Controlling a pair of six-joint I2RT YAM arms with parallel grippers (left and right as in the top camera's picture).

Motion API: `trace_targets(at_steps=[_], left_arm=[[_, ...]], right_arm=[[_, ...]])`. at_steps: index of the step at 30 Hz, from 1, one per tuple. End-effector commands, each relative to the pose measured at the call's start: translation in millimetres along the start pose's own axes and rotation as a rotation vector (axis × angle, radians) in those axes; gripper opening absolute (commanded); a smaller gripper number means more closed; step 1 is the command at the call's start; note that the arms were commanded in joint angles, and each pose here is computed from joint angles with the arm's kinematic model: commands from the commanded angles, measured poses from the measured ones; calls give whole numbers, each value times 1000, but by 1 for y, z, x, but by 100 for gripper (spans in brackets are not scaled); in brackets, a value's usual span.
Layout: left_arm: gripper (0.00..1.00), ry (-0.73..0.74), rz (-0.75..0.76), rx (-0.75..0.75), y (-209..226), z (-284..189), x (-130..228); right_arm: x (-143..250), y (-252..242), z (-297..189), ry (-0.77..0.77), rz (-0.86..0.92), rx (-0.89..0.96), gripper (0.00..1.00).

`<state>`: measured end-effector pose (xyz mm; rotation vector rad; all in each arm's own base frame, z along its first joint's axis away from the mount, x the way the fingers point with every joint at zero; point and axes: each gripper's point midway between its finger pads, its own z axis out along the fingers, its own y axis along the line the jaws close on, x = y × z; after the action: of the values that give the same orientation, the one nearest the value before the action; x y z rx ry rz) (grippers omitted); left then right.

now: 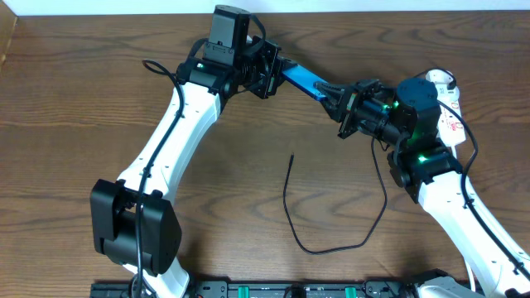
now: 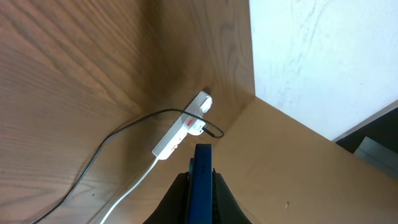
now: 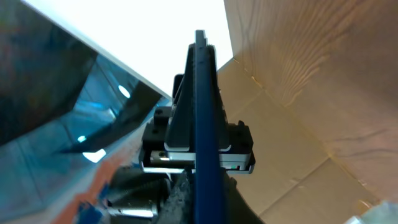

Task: Plug charger to phone and switch on socket

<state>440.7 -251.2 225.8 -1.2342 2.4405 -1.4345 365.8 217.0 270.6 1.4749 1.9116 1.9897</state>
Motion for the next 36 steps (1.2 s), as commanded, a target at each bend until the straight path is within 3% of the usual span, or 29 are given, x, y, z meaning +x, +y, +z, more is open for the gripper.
trace_targets(at_steps=[1, 5, 11, 20, 27, 31, 36], left_arm=[[7, 15, 7, 16, -7, -5, 11], [7, 13, 6, 18, -8, -5, 10], [7, -10, -4, 39, -12, -12, -5], [7, -7, -54, 95, -16, -47, -50], [7, 83, 189, 189, -19, -88, -72], [7, 143, 416, 268, -21, -109, -72], [7, 144, 506, 314, -21, -126, -81]], right_arm=[[16, 7, -1, 45, -65, -12, 22], [15, 8, -1, 45, -74, -12, 60], [11, 10, -1, 26, -126, -23, 99], [-1, 10, -5, -12, -421, -14, 99], [-22, -19, -8, -59, -672, 121, 99], [-37, -34, -12, -101, -825, 209, 99], [-46, -51, -16, -96, -918, 292, 99]])
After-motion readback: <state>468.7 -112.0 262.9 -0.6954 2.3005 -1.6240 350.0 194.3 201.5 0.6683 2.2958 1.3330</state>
